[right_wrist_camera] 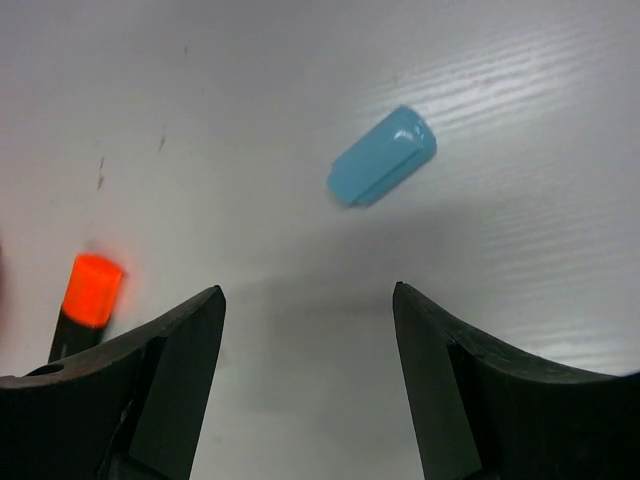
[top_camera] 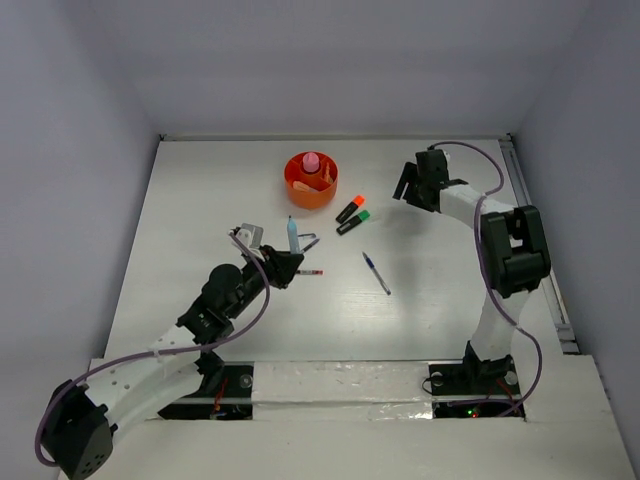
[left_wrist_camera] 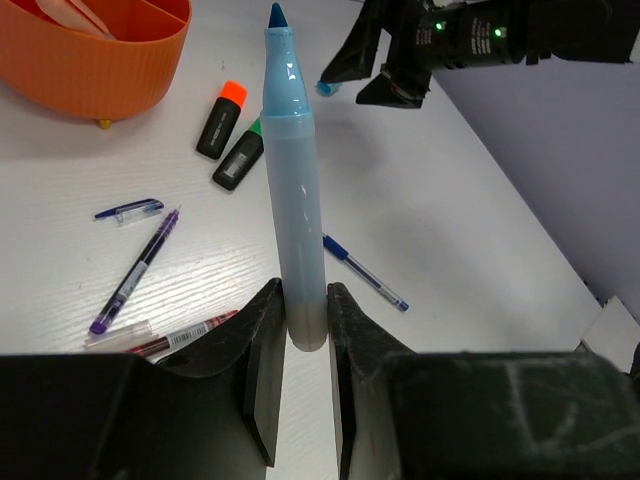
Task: Sort the stationery into containers
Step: Pick up the pen cap from the center of the board.
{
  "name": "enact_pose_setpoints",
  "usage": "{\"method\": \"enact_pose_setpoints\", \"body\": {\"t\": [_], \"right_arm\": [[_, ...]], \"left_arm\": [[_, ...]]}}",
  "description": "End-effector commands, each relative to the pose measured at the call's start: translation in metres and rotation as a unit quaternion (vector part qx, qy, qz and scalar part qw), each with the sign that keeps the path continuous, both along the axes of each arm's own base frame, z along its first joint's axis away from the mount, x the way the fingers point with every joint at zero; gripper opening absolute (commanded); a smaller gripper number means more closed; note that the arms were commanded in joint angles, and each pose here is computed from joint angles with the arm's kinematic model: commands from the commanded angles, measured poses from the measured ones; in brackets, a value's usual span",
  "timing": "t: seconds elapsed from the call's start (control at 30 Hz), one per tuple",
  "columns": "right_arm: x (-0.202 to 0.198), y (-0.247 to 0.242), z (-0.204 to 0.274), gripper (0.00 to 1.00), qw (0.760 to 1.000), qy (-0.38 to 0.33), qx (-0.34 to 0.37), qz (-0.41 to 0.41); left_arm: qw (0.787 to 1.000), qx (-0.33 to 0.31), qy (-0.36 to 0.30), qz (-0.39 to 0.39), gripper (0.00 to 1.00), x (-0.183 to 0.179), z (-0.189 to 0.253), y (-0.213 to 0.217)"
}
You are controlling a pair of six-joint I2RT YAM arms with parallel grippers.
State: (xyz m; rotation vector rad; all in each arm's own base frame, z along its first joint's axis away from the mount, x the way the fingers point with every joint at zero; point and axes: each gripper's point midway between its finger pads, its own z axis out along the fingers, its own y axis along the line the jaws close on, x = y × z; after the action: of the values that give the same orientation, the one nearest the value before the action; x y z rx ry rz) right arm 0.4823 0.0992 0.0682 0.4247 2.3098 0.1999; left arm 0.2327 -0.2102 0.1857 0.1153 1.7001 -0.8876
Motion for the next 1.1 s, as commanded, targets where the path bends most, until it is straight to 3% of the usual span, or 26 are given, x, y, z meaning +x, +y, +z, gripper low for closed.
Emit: {"method": "enact_pose_setpoints", "body": {"t": [0.0, 0.3, 0.73, 0.83, 1.0, 1.07], "right_arm": [[0.022, -0.023, 0.003, 0.74, 0.998, 0.004, -0.048, -0.033], [0.045, -0.031, -0.020, 0.72, 0.995, 0.040, -0.077, -0.044], [0.053, -0.039, -0.044, 0.56, 0.989, 0.075, -0.119, -0.035], [0.053, -0.037, -0.048, 0.47, 0.989, 0.082, -0.118, -0.028], [0.053, -0.034, -0.050, 0.14, 0.989, 0.087, -0.114, -0.021], [0.051, -0.030, -0.035, 0.10, 0.993, 0.065, -0.102, -0.008]], "left_arm": [[1.000, -0.004, -0.013, -0.020, 0.00, -0.003, 0.006, -0.007], [0.999, -0.009, -0.014, -0.031, 0.00, -0.006, 0.007, -0.010], [0.999, -0.005, -0.008, -0.041, 0.00, -0.006, 0.002, -0.015], [0.999, -0.005, -0.009, -0.042, 0.00, -0.006, 0.002, -0.015], [0.998, -0.011, -0.012, -0.056, 0.00, -0.009, 0.002, -0.019], [0.997, -0.013, -0.016, -0.077, 0.00, -0.013, 0.002, -0.025]]}}
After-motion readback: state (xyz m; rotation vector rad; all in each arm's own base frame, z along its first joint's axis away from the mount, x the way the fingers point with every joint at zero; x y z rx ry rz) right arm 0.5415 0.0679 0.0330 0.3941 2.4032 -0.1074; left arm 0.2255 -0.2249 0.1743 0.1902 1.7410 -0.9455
